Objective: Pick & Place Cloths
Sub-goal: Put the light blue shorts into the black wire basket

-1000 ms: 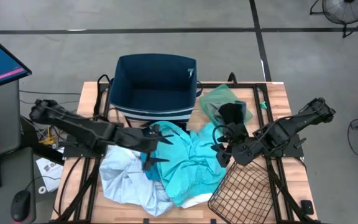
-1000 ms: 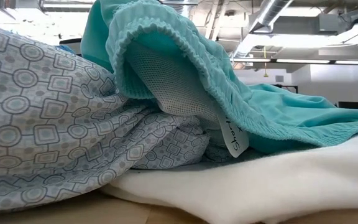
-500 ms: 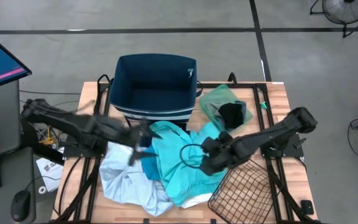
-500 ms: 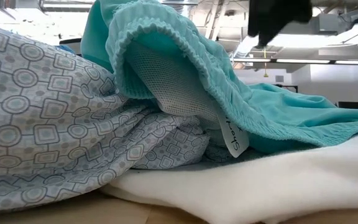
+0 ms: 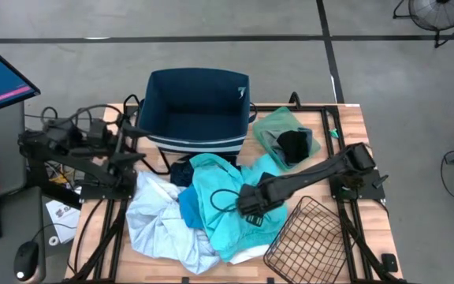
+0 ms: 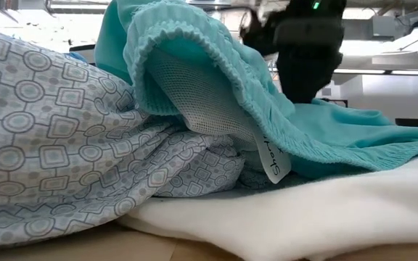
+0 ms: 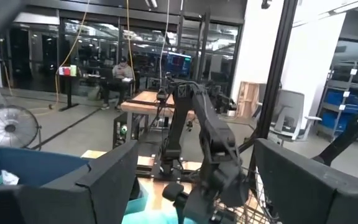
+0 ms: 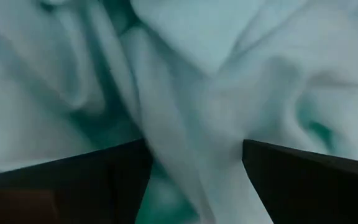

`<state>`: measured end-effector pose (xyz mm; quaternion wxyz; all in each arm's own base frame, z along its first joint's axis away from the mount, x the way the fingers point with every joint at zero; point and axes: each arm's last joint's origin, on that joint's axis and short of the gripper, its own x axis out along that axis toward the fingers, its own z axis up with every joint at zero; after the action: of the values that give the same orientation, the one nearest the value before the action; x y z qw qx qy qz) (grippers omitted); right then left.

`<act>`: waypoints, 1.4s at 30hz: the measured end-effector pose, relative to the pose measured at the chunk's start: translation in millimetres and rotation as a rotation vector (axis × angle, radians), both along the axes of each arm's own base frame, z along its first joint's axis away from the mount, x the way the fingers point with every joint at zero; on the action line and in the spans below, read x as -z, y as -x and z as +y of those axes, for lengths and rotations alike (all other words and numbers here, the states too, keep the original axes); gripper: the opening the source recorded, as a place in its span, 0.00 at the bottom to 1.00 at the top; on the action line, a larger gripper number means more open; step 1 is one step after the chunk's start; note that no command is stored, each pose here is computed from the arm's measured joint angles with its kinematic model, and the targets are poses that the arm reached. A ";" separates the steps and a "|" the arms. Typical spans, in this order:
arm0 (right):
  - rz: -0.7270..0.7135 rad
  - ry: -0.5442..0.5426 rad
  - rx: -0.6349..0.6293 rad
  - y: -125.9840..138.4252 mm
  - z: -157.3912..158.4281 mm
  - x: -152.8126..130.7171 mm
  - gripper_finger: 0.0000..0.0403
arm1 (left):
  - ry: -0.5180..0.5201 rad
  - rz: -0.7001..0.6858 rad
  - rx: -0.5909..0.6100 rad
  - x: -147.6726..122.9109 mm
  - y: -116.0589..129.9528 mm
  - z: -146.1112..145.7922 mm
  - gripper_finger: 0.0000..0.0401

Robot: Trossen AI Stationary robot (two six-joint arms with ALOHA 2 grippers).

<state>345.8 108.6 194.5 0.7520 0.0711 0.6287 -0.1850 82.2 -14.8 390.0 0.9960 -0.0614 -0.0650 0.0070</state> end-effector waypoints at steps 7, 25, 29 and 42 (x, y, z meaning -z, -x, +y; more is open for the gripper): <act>0.013 -0.023 0.010 -6.5 -6.3 8.8 0.14 | 0.038 0.047 -0.021 6.6 11.9 4.2 0.76; -0.636 0.051 0.319 72.2 -41.2 -188.6 0.00 | -0.008 0.121 -0.032 13.9 11.3 4.2 0.32; -0.848 0.046 0.351 103.2 -47.5 -244.0 0.00 | -0.008 0.122 -0.032 14.0 11.3 4.2 0.16; -1.197 -0.174 0.168 170.4 -13.8 -338.9 0.00 | -0.035 0.127 -0.034 14.4 11.3 4.2 0.00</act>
<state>175.4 94.8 533.4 0.9491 0.2731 0.1019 -0.1194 70.8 -10.5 375.6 0.9987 -0.0424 -0.0028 0.0265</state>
